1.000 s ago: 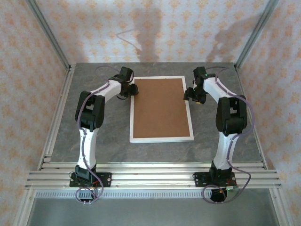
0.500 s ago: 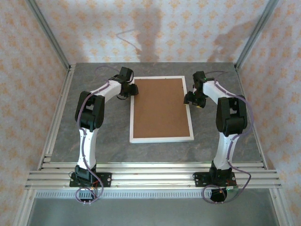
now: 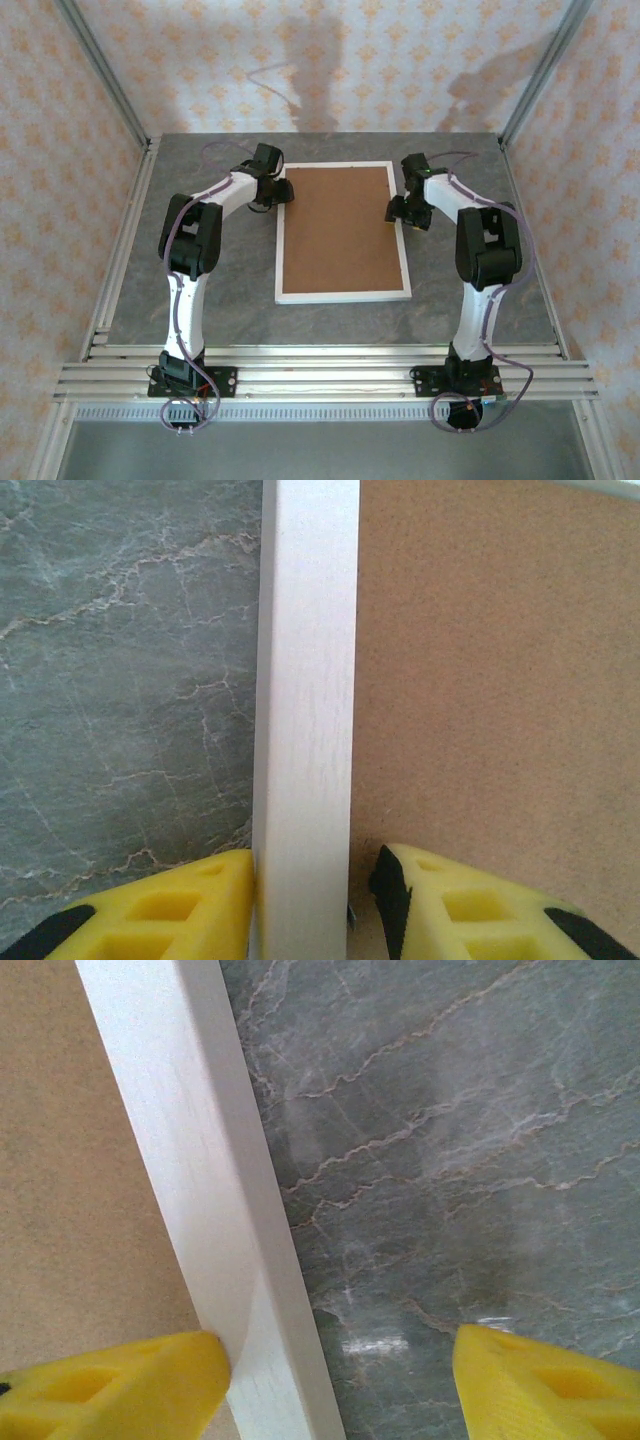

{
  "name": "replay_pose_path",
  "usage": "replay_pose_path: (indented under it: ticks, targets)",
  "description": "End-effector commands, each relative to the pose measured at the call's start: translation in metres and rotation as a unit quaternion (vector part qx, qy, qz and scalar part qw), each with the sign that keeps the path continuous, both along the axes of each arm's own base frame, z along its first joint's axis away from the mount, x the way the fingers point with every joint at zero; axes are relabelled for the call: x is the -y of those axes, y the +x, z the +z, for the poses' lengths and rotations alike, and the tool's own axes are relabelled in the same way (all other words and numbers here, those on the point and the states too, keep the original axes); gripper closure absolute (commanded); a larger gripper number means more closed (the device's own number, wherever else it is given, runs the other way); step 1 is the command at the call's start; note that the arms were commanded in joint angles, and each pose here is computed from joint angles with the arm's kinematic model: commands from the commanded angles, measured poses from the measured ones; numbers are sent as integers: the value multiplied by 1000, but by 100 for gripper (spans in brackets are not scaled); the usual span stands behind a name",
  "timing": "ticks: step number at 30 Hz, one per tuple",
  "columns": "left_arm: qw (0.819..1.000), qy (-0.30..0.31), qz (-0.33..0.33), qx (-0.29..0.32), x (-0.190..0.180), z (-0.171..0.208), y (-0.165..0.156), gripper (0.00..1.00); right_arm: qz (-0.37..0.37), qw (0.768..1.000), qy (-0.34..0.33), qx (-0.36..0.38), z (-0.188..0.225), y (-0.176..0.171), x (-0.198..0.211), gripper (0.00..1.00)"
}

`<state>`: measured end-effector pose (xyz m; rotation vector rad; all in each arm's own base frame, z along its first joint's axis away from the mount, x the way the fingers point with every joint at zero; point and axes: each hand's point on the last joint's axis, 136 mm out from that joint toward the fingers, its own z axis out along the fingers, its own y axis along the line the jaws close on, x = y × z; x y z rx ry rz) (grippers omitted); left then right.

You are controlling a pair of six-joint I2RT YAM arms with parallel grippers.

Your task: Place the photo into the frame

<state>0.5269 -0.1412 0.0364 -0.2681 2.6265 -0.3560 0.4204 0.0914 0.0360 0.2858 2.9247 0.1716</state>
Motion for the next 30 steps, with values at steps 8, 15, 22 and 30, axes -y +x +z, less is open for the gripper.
replay_pose_path:
  ticks: [8, 15, 22, 30]
  targets:
    - [999, -8, -2, -46, 5, -20, -27, 60, 18, 993, 36, -110, -67, -48, -49, 31]
    - [999, 0, -2, -47, 3, -20, -28, 60, 17, 999, 7, -40, -14, -30, -33, 31]
    - [999, 5, 0, -46, 0, -20, -28, 60, -6, 1000, -7, 14, 41, -25, 3, 31]
    - [999, 9, -2, -48, -1, -18, -30, 60, -28, 999, -18, 19, 42, -30, 22, 31]
